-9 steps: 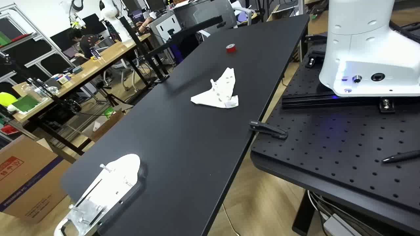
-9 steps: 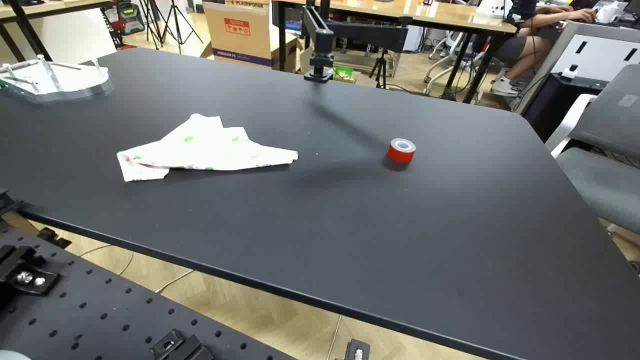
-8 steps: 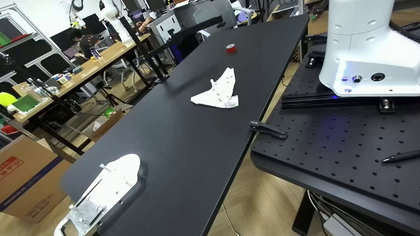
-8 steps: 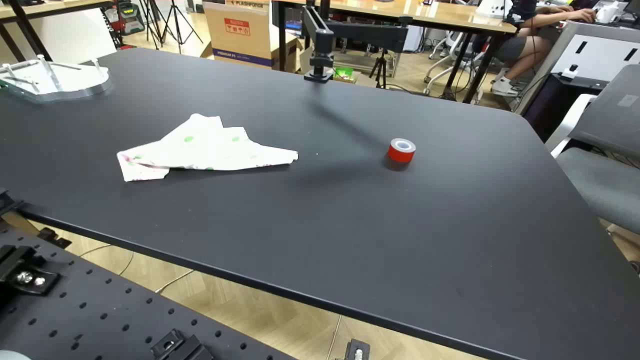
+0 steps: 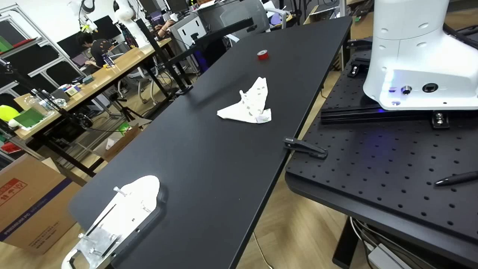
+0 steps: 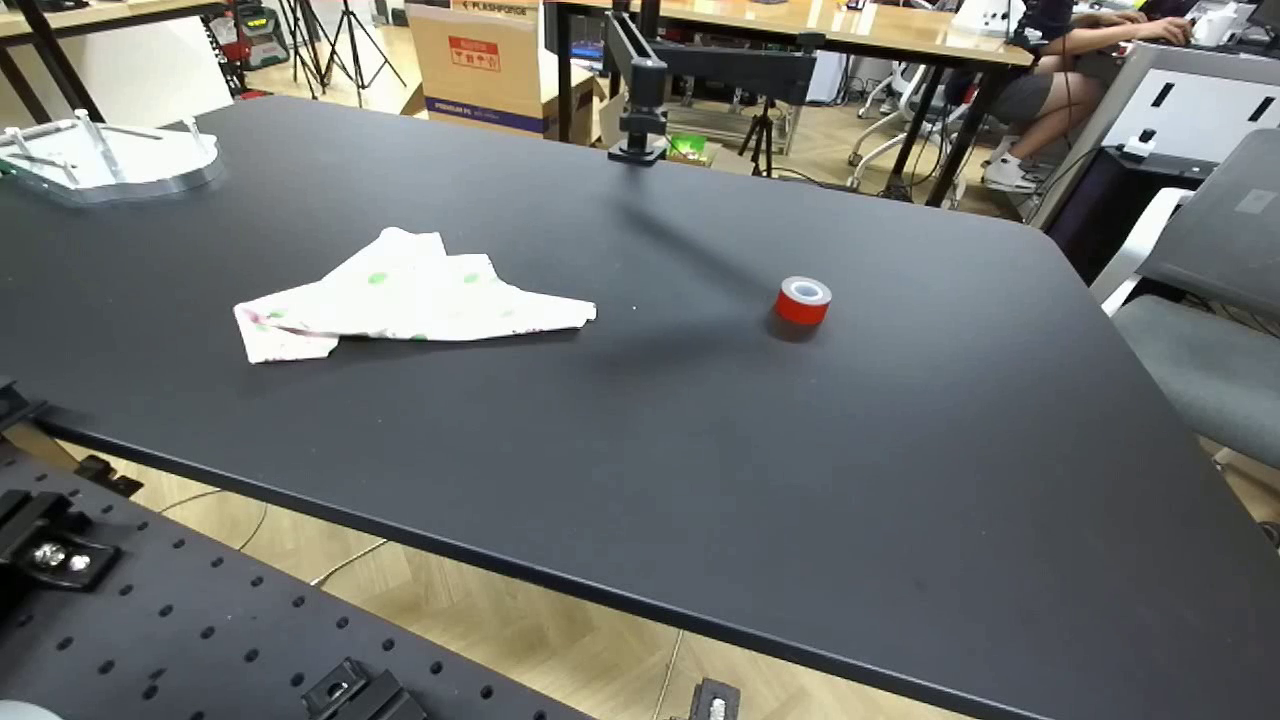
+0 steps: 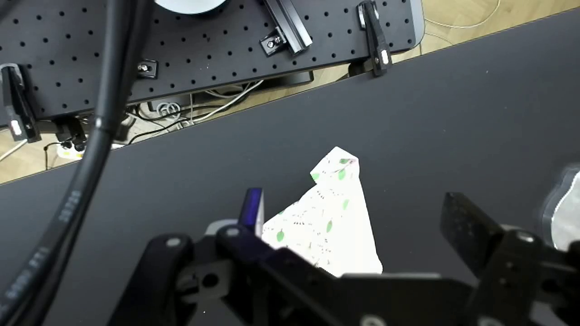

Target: Hang the cloth on the stand

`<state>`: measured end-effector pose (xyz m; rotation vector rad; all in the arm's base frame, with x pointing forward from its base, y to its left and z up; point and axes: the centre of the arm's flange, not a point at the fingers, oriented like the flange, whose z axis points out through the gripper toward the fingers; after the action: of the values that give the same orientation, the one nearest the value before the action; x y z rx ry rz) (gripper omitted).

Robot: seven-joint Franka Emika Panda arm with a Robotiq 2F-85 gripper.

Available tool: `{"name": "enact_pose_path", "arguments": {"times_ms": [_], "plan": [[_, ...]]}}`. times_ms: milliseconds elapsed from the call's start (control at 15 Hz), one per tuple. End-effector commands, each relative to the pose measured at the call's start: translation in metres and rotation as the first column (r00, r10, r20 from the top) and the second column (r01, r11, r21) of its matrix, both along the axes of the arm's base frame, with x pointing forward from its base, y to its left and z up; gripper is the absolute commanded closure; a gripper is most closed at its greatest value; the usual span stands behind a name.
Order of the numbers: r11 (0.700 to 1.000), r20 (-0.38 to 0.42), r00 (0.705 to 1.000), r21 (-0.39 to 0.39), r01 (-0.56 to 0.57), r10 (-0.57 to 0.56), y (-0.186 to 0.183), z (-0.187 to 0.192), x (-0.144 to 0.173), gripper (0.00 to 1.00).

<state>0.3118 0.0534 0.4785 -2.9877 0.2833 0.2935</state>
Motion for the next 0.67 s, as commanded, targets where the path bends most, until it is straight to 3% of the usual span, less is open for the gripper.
{"name": "enact_pose_path", "arguments": {"times_ms": [0, 267, 600], "plan": [[1.0, 0.0, 1.0, 0.0, 0.0, 0.0, 0.0, 0.0, 0.0, 0.0], [0.983, 0.126, 0.992, -0.18, 0.027, -0.004, -0.01, -0.014, 0.026, 0.0], [0.97, 0.235, 0.967, -0.238, -0.045, 0.102, 0.005, -0.052, 0.066, 0.0]]}}
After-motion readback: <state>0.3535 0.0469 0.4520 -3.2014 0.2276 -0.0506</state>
